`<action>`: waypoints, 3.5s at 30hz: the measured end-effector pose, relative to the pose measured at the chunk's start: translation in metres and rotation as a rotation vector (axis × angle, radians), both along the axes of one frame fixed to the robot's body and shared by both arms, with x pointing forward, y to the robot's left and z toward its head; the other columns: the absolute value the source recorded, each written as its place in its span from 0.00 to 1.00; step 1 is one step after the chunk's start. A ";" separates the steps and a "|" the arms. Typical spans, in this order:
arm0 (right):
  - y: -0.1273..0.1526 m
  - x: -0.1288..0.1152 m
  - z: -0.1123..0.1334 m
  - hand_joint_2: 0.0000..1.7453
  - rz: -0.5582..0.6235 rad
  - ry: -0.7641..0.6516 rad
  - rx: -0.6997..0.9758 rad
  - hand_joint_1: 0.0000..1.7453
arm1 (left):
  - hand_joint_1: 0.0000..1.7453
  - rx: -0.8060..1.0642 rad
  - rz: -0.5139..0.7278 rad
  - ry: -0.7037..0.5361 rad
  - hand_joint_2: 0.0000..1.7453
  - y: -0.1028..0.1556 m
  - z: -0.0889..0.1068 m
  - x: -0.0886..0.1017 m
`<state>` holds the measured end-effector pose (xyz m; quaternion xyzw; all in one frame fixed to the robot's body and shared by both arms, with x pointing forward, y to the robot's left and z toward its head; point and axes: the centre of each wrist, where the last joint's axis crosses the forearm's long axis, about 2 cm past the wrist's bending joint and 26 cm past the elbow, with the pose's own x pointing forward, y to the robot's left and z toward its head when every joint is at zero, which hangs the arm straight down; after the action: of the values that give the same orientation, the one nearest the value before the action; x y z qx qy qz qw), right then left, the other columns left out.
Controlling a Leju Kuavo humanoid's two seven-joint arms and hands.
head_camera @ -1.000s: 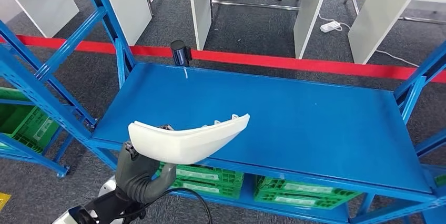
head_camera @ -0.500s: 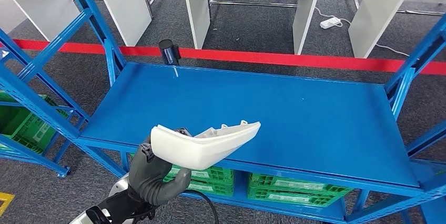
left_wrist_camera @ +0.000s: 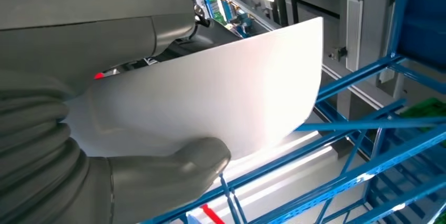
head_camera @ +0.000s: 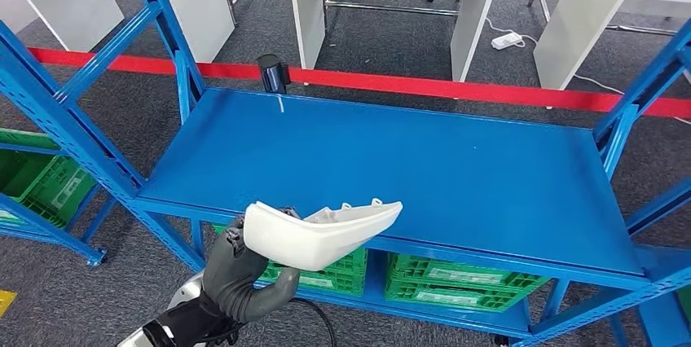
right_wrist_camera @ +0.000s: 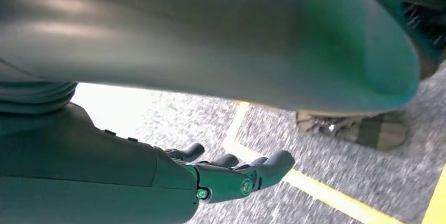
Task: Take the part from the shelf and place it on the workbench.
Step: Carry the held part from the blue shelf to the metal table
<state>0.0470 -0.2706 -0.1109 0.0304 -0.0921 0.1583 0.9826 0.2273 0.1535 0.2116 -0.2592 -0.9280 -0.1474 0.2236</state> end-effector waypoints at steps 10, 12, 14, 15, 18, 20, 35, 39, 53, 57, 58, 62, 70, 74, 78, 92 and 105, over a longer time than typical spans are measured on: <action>-0.001 0.001 0.000 0.00 -0.027 -0.042 0.016 0.00 | 1.00 0.037 -0.045 0.018 1.00 -0.002 -0.006 0.004; -0.002 0.001 0.000 0.00 -0.034 -0.064 0.023 0.00 | 1.00 0.046 -0.047 0.023 1.00 -0.003 -0.009 0.005; -0.001 0.001 0.000 0.00 -0.039 -0.082 0.031 0.00 | 1.00 0.055 -0.054 0.029 1.00 -0.003 -0.011 0.005; -0.001 0.001 0.000 0.00 -0.044 -0.093 0.035 0.00 | 1.00 0.061 -0.061 0.033 1.00 -0.003 -0.012 0.006; 0.000 0.001 0.000 0.00 -0.076 -0.139 0.051 0.00 | 1.00 0.085 -0.094 0.053 1.00 -0.004 -0.018 0.008; -0.001 0.002 0.000 0.00 -0.101 -0.167 0.060 0.00 | 1.00 0.101 -0.111 0.068 1.00 -0.005 -0.023 0.010; -0.014 0.000 0.000 0.00 -0.249 -0.170 0.051 0.00 | 1.00 0.131 -0.119 0.072 1.00 -0.021 -0.024 0.026; -0.014 0.002 0.000 0.00 -0.268 -0.164 0.049 0.00 | 1.00 0.139 -0.124 0.076 1.00 -0.026 -0.025 0.028; -0.008 0.004 0.000 0.00 -0.280 -0.191 0.065 0.00 | 1.00 0.152 -0.141 0.091 1.00 -0.032 -0.028 0.035; -0.008 0.003 0.000 0.00 -0.279 -0.207 0.068 0.00 | 1.00 0.160 -0.134 0.083 1.00 -0.033 -0.028 0.034; -0.008 0.003 0.000 0.00 -0.278 -0.200 0.067 0.00 | 1.00 0.161 -0.135 0.083 1.00 -0.033 -0.028 0.033; -0.007 0.000 0.000 0.00 -0.279 -0.180 0.066 0.00 | 1.00 0.164 -0.137 0.084 1.00 -0.033 -0.029 0.032; -0.006 -0.001 0.000 0.00 -0.281 -0.182 0.070 0.00 | 1.00 0.173 -0.143 0.089 1.00 -0.033 -0.031 0.032; -0.004 0.000 0.000 0.00 -0.280 -0.212 0.078 0.00 | 1.00 0.178 -0.151 0.081 1.00 -0.035 -0.030 0.033; 0.000 0.000 0.000 0.00 -0.284 -0.237 0.090 0.00 | 1.00 0.186 -0.162 0.075 1.00 -0.035 -0.029 0.033; 0.000 -0.002 0.000 0.00 -0.299 -0.249 0.095 0.00 | 1.00 0.198 -0.189 0.054 1.00 -0.037 -0.024 0.037; 0.000 -0.001 0.000 0.00 -0.334 -0.233 0.094 0.00 | 1.00 0.204 -0.194 0.063 1.00 -0.039 -0.025 0.039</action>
<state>0.0464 -0.2702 -0.1109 0.0421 -0.2162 -0.0089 0.9754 0.2662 0.1142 0.1864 -0.3282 -0.8712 -0.2537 0.2626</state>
